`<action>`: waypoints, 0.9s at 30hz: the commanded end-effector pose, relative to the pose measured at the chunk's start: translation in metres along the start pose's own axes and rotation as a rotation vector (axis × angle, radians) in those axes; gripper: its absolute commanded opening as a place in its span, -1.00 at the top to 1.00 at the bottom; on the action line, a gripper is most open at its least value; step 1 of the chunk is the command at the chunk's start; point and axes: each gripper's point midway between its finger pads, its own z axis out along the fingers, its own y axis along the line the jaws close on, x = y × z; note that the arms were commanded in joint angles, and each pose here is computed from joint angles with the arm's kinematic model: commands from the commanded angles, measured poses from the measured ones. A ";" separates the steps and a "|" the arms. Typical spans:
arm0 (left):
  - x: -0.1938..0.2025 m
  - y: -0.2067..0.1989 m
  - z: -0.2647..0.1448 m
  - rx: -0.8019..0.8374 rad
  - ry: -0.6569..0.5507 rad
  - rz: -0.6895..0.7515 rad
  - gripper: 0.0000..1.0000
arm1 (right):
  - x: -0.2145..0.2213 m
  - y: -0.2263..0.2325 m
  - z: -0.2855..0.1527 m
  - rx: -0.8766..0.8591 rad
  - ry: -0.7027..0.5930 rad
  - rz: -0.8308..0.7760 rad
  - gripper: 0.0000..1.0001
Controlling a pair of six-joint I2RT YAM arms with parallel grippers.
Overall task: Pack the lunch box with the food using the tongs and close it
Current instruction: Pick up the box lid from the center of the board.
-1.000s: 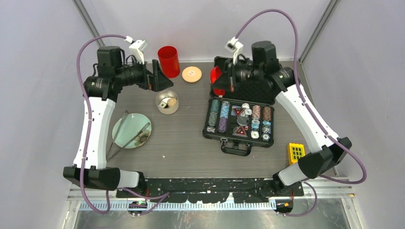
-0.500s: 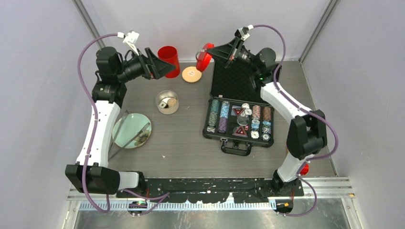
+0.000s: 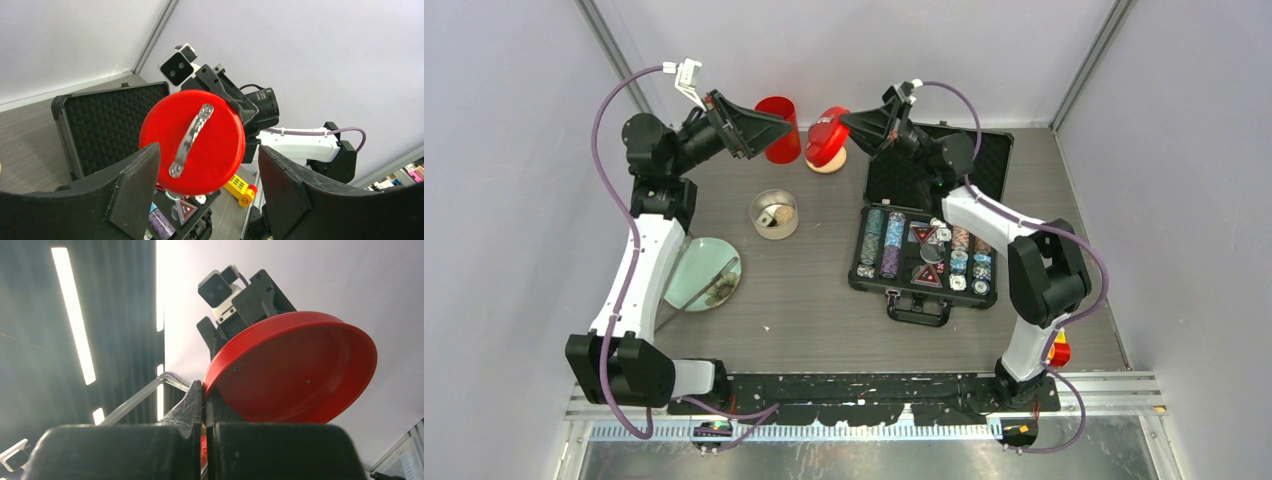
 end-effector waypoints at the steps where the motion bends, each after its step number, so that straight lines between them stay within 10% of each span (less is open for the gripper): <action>1: 0.005 -0.019 0.002 0.074 0.000 0.048 -0.43 | 0.026 0.030 0.004 -0.100 0.029 -0.032 0.99; 27: 0.037 -0.006 0.014 0.113 -0.067 -0.009 0.19 | 0.037 0.032 0.018 -0.153 -0.040 0.167 0.99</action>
